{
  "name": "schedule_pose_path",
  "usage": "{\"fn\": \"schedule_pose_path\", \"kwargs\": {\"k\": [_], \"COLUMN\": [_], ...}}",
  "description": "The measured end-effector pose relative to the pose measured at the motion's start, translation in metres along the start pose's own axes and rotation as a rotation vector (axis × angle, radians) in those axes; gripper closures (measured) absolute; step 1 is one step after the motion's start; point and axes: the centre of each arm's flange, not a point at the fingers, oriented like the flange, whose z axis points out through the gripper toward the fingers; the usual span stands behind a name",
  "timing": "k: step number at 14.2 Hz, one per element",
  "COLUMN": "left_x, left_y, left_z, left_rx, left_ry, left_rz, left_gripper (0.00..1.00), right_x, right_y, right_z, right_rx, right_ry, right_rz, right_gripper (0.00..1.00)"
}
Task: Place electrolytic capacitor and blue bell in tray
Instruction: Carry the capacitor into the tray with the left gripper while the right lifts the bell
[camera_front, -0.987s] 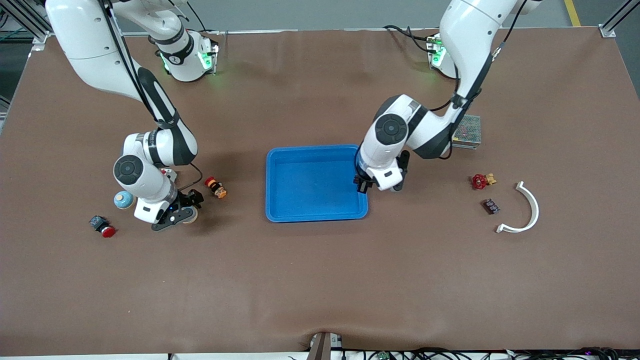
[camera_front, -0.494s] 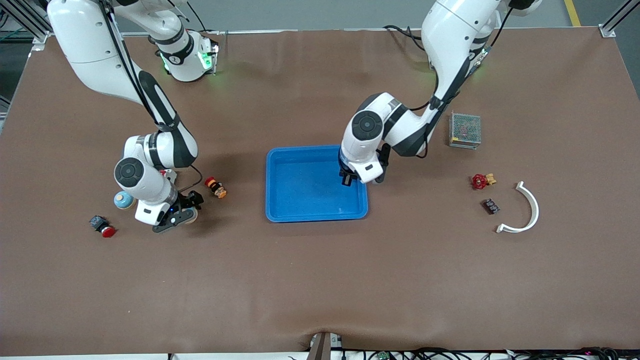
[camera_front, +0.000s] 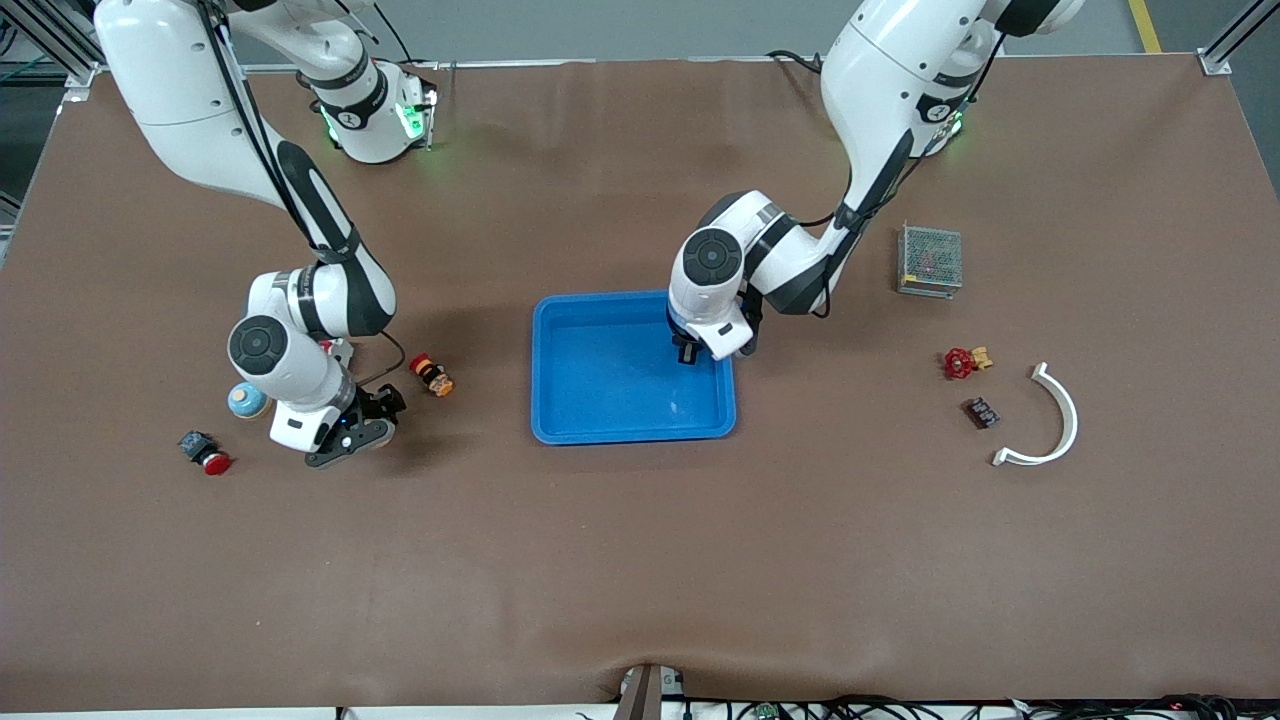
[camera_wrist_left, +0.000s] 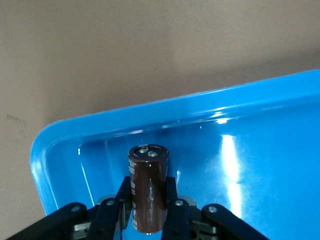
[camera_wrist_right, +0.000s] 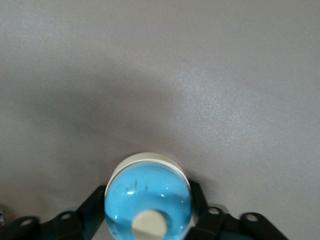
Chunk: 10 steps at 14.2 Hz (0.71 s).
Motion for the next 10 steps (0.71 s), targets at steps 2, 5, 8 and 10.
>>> {"fn": "schedule_pose_path", "kwargs": {"k": [2,5,8,10], "left_x": [-0.002,-0.001,0.002,0.003], "left_y": [0.000,0.002,0.010,0.015], "left_z": [0.000,-0.001,-0.007,-0.013], "left_rx": [-0.001,-0.004,-0.019,-0.022], "left_ry": [-0.001,-0.002,-0.008,-0.005], "left_rz": [-0.025,-0.042,-0.051,-0.055], "left_gripper": [0.70,0.66,0.41,0.20], "right_x": [0.000,0.000,0.003,0.007], "right_y": [0.001,0.001,0.002,0.002], "right_z": [-0.001,-0.001,-0.003,-0.006], "right_rx": [0.000,0.000,-0.001,0.007], "right_ry": [0.000,0.000,0.002,-0.018], "right_rz": [0.001,0.001,0.001,0.000], "right_gripper": [0.31,0.31,0.31,0.31]}}
